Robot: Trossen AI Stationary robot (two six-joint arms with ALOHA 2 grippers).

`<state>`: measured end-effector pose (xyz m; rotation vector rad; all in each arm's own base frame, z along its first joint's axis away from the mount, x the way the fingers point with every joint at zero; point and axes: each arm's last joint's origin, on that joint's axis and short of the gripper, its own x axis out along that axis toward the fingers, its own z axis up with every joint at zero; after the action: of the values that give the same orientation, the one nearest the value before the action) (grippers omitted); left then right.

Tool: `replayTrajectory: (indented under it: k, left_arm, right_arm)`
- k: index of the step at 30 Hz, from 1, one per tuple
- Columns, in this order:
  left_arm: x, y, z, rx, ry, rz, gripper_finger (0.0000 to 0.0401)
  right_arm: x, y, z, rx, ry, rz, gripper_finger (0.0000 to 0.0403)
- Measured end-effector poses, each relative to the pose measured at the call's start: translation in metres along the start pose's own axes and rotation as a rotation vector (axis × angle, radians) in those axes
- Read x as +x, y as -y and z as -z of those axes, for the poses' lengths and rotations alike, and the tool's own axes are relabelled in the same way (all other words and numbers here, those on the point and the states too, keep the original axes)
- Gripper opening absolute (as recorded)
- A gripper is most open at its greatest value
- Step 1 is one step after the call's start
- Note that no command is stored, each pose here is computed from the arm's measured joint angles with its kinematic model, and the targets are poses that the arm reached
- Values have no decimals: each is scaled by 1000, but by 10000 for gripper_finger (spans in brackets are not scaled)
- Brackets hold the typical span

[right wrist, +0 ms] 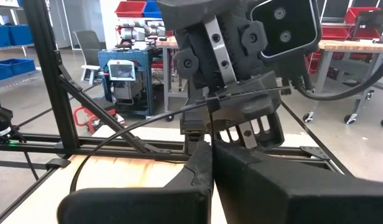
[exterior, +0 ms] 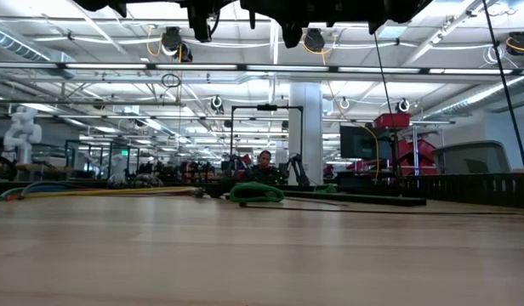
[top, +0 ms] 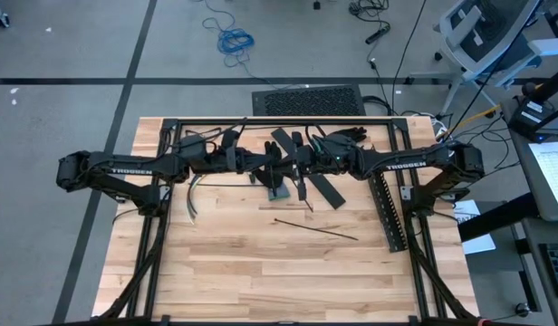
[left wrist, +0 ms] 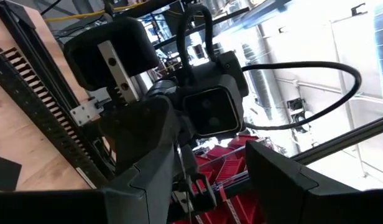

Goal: Ziptie cables
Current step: Wrap the black zip tie on the cable

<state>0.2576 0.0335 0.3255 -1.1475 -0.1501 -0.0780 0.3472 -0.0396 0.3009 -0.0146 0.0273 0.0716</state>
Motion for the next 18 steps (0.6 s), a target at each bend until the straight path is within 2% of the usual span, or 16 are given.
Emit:
replayTrajectory:
  k: [11, 14, 18]
  left_arm:
    - [0, 0, 0, 0, 3, -3, 134]
    - [0, 0, 0, 5, 2, -4, 97]
    - [0, -1, 0, 46, 1, -7, 18]
  right_arm:
    - [0, 0, 0, 0, -1, -3, 0]
    - [0, 0, 0, 0, 0, -3, 0]
    - [0, 0, 0, -1, 1, -5, 0]
